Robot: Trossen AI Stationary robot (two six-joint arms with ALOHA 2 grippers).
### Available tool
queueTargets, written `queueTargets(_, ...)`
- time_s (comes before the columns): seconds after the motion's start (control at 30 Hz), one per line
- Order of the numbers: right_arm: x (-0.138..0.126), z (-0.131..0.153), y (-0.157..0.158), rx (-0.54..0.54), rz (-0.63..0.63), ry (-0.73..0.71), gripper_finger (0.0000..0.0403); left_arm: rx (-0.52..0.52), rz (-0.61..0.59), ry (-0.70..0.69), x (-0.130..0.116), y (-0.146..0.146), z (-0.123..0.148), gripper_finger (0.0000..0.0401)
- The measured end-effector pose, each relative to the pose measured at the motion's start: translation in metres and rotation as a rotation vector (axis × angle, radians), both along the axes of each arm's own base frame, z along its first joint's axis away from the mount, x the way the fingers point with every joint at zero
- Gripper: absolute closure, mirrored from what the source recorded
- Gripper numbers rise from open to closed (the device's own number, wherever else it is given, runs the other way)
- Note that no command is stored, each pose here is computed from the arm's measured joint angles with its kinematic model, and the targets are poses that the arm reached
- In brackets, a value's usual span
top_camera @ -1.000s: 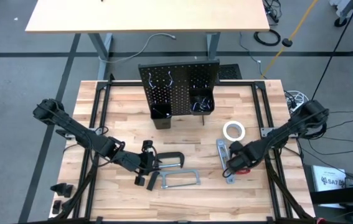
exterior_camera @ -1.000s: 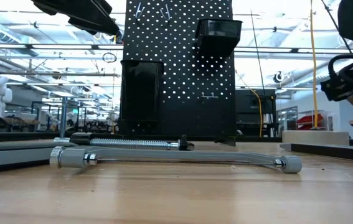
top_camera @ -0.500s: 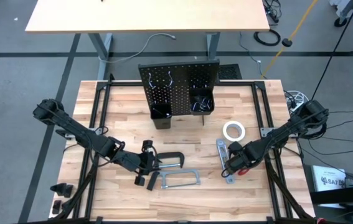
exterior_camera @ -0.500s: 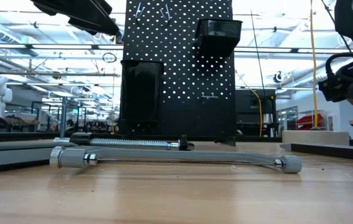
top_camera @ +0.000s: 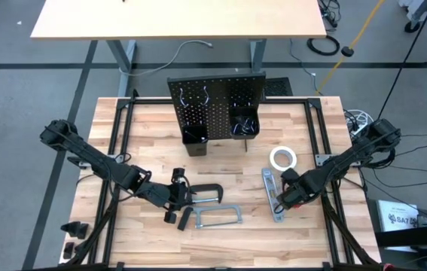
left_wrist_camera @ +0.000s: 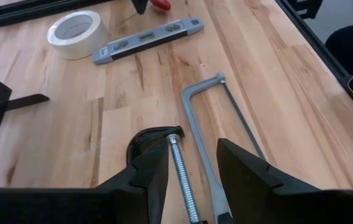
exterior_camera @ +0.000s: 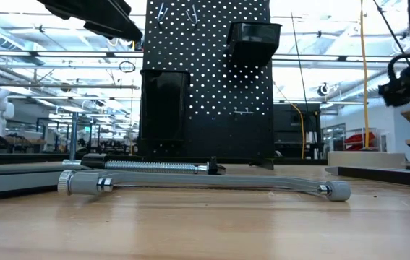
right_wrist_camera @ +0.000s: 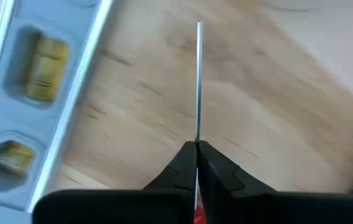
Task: Hang tools onto peg board
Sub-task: Put the red allen wrench into the left black bin on the peg board
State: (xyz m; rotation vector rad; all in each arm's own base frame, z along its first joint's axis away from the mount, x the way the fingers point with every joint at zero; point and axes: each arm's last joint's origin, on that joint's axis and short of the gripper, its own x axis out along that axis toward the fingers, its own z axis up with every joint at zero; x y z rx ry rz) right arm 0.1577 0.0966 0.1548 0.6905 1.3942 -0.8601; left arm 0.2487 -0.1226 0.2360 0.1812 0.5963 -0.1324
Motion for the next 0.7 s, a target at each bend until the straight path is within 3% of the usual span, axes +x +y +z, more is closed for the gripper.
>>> queueTargets(0.1,-0.002,0.012,0.001,-0.033,0.0,-0.014,0.0402,0.001,0.007,0.0,0.001,0.002,0.0,0.026)
queueTargets(0.33,0.01,0.039,0.01,-0.116,0.069,-0.206,0.0403,0.002,0.032,-0.012,0.003,0.005,0.001,0.026)
queueTargets(0.7,0.03,0.072,0.015,-0.27,0.162,-0.424,0.0403,-0.003,0.01,-0.154,0.01,0.002,0.013,0.026)
